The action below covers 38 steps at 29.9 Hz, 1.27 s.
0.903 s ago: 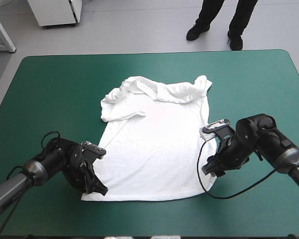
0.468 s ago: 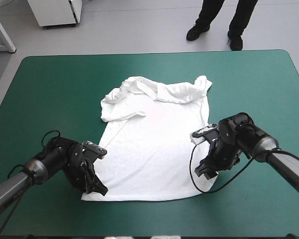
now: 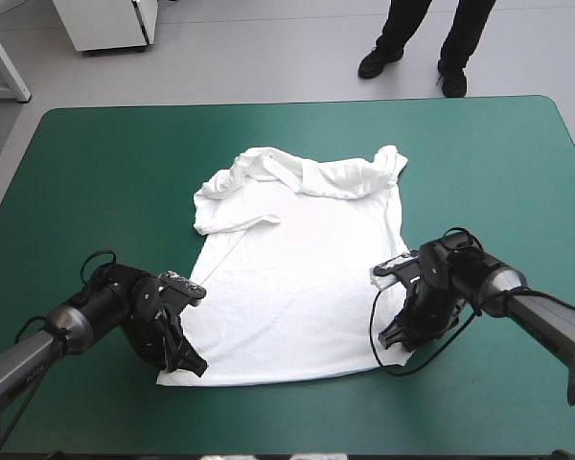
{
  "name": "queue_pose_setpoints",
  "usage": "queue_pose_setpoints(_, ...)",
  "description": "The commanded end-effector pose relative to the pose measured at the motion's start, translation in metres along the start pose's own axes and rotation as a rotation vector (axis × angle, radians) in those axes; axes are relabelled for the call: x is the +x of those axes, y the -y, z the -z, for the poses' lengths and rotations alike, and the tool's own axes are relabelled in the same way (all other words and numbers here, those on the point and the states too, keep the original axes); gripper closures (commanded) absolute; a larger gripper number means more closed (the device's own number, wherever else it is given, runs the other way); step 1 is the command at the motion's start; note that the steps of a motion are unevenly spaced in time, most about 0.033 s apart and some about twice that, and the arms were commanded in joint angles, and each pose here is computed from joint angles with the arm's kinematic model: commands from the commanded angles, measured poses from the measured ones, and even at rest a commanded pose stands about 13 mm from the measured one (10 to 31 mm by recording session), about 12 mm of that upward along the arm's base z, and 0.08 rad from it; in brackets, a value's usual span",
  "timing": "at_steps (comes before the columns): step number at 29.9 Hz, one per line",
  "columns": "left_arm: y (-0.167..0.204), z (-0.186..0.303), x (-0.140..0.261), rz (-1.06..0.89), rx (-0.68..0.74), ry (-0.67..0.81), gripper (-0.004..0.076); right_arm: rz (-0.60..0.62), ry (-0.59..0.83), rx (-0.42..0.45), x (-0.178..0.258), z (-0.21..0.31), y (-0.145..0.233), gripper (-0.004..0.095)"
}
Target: Fold the cloth
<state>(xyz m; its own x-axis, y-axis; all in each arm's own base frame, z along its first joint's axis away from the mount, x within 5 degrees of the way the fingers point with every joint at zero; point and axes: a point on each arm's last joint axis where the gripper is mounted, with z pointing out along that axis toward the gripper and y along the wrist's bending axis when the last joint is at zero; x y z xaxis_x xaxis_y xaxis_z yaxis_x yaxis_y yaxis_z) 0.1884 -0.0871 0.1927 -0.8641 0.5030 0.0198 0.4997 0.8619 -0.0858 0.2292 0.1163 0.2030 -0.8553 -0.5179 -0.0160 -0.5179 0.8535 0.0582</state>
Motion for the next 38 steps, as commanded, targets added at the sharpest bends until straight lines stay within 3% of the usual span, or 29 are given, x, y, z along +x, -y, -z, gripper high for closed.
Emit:
queue_pose_setpoints(1, 0.008, -0.024, -0.011, 0.088, 0.091, 0.072, 0.0734, -0.034, 0.009, -0.106, -0.003, -0.017, -0.013, 0.0674)
queue_pose_setpoints(7, 0.008, -0.024, -0.012, 0.074, 0.089, 0.078, 0.0734, -0.004, 0.047, -0.116, -0.008, -0.020, -0.026, 0.0926)
queue_pose_setpoints(12, 0.007, -0.020, -0.015, 0.065, 0.082, 0.109, 0.0734, -0.008, 0.062, -0.112, -0.010, -0.016, -0.030, 0.0921)
queue_pose_setpoints(17, 0.010, 0.010, -0.018, 0.036, 0.083, 0.162, 0.0734, -0.009, 0.155, -0.043, -0.011, 0.023, -0.026, 0.0921)
queue_pose_setpoints(32, 0.022, 0.194, 0.009, -0.052, -0.037, 0.585, 0.0734, -0.029, 0.589, 0.112, 0.015, 0.200, -0.023, 0.0921)
queue_pose_setpoints(38, 0.033, 0.294, 0.033, -0.086, -0.089, 0.909, 0.0734, -0.045, 0.863, 0.190, 0.041, 0.283, -0.021, 0.0921)
